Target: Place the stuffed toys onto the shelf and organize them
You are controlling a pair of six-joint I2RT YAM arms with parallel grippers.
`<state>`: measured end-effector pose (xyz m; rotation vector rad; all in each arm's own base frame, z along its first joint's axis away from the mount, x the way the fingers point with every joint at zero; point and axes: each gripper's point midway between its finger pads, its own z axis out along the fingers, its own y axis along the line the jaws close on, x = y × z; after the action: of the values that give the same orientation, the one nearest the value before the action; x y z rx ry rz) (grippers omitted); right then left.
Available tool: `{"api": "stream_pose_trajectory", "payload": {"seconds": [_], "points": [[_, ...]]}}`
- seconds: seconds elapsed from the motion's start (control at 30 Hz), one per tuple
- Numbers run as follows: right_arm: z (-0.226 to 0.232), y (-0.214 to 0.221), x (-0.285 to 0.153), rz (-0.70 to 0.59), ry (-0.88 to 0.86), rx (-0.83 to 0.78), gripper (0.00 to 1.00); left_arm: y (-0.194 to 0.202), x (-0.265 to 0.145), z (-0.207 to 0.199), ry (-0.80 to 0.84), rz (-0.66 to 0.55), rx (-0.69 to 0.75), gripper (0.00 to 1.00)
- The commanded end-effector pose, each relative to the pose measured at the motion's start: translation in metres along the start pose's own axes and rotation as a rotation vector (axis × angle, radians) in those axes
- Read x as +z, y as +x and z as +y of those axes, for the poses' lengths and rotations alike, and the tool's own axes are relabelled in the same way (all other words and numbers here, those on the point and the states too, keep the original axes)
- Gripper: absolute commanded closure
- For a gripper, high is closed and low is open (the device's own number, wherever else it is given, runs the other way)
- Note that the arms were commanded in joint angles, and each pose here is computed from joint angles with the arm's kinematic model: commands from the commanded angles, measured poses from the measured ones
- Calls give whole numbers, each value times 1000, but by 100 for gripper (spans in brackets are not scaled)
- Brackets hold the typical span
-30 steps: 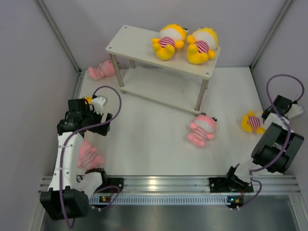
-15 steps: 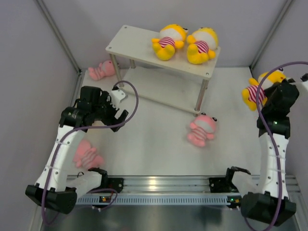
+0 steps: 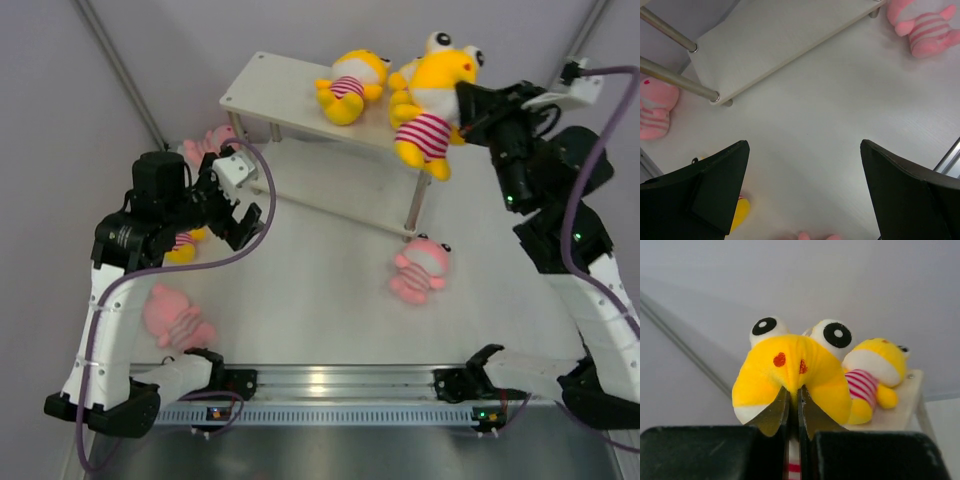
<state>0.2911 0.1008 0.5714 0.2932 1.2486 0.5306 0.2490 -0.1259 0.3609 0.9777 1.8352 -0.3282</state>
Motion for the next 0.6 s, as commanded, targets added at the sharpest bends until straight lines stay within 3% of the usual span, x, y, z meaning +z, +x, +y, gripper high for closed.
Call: {"api": "stream_pose_trajectory", "payload": {"seconds": [0.0, 0.03, 0.1, 0.27, 0.3, 0.37, 0.57], "points": [[60, 64, 29, 129, -115, -47, 100, -23, -5, -11, 61, -70, 18, 1], [75, 57, 33, 112, -144, -25, 100, -24, -6, -11, 61, -73, 22, 1], [106, 90, 44, 165, -194, -28, 100, -26, -8, -10, 53, -78, 37, 1], [168, 126, 54, 205, -297, 14, 100, -29, -12, -7, 31, -87, 58, 1], [178, 151, 58, 242, -311, 3, 100, -33, -12, -5, 19, -97, 57, 1], [199, 157, 54, 255, -347, 22, 100, -36, -13, 1, -13, -107, 59, 1], [219, 193, 59, 296, -357, 57, 100, -50, -15, 18, -100, -152, 50, 1]]}}
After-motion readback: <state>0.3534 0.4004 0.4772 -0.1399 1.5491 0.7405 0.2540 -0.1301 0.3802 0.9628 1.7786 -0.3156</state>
